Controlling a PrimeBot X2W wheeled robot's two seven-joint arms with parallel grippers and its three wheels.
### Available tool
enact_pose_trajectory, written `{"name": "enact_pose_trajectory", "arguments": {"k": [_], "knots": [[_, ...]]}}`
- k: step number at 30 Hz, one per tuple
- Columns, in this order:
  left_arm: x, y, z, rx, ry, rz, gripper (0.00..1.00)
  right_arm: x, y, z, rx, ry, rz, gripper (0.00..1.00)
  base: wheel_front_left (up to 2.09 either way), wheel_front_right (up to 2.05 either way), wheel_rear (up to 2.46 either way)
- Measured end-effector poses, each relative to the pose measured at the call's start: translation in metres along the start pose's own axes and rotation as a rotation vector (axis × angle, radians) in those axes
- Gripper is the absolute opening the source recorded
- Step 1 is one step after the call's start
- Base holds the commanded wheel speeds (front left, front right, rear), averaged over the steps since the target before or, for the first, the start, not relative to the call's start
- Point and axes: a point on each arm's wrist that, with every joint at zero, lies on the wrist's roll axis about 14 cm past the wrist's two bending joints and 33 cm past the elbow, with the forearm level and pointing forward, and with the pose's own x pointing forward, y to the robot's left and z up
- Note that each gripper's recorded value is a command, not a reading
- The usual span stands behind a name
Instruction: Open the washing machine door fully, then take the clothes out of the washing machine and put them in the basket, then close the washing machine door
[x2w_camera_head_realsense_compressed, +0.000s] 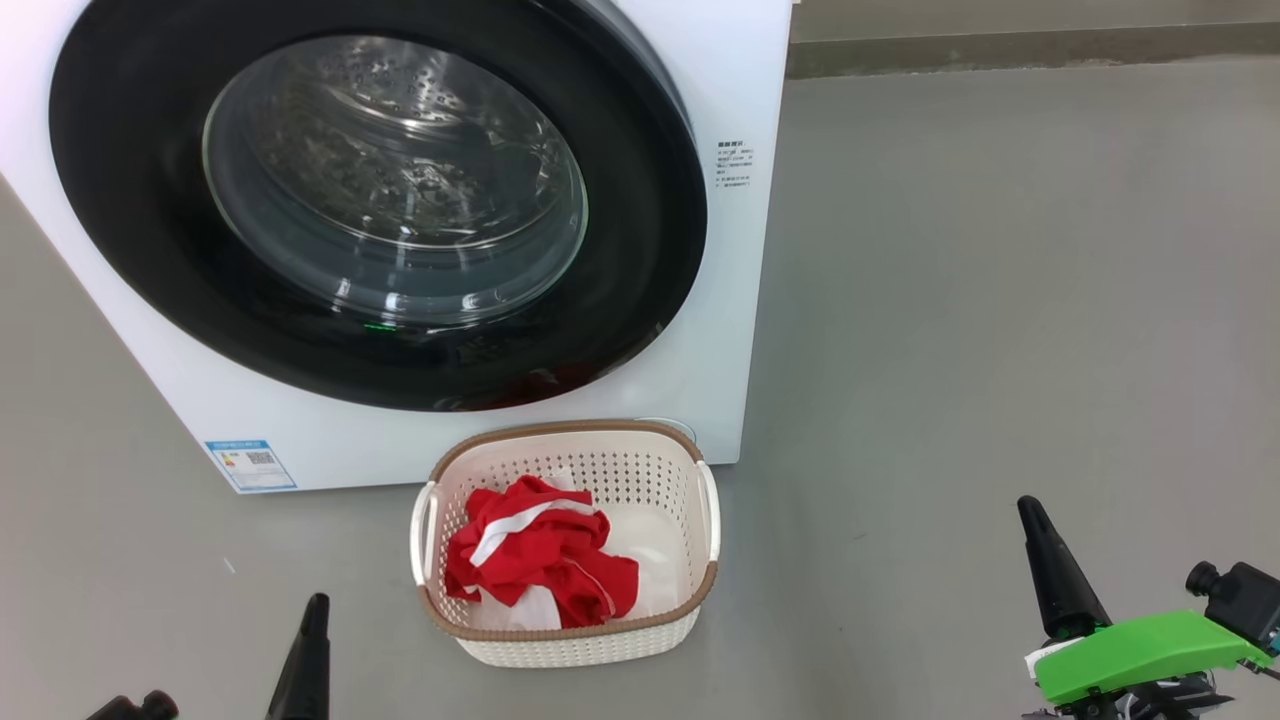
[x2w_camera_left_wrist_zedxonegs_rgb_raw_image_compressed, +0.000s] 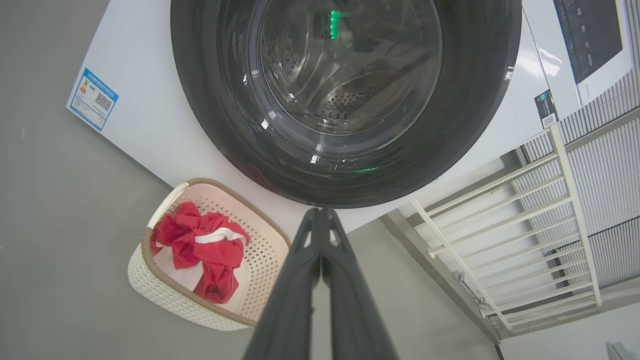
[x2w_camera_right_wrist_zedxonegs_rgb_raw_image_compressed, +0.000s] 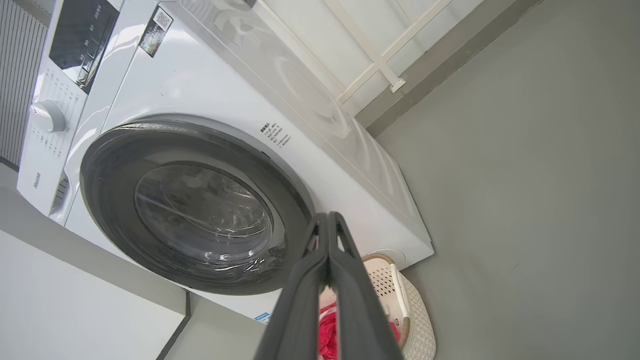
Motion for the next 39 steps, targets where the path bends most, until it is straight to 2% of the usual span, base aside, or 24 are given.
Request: {"name": "enact_pose_trajectory", "arguments": {"k": [39], "knots": [[0.012,-0.007,0.002,-0.427,0.043,-0.027,0.0,0.01,-0.006,0.005,0.449,0.012,-0.024,0.0,0.0,0.0,0.0]]}}
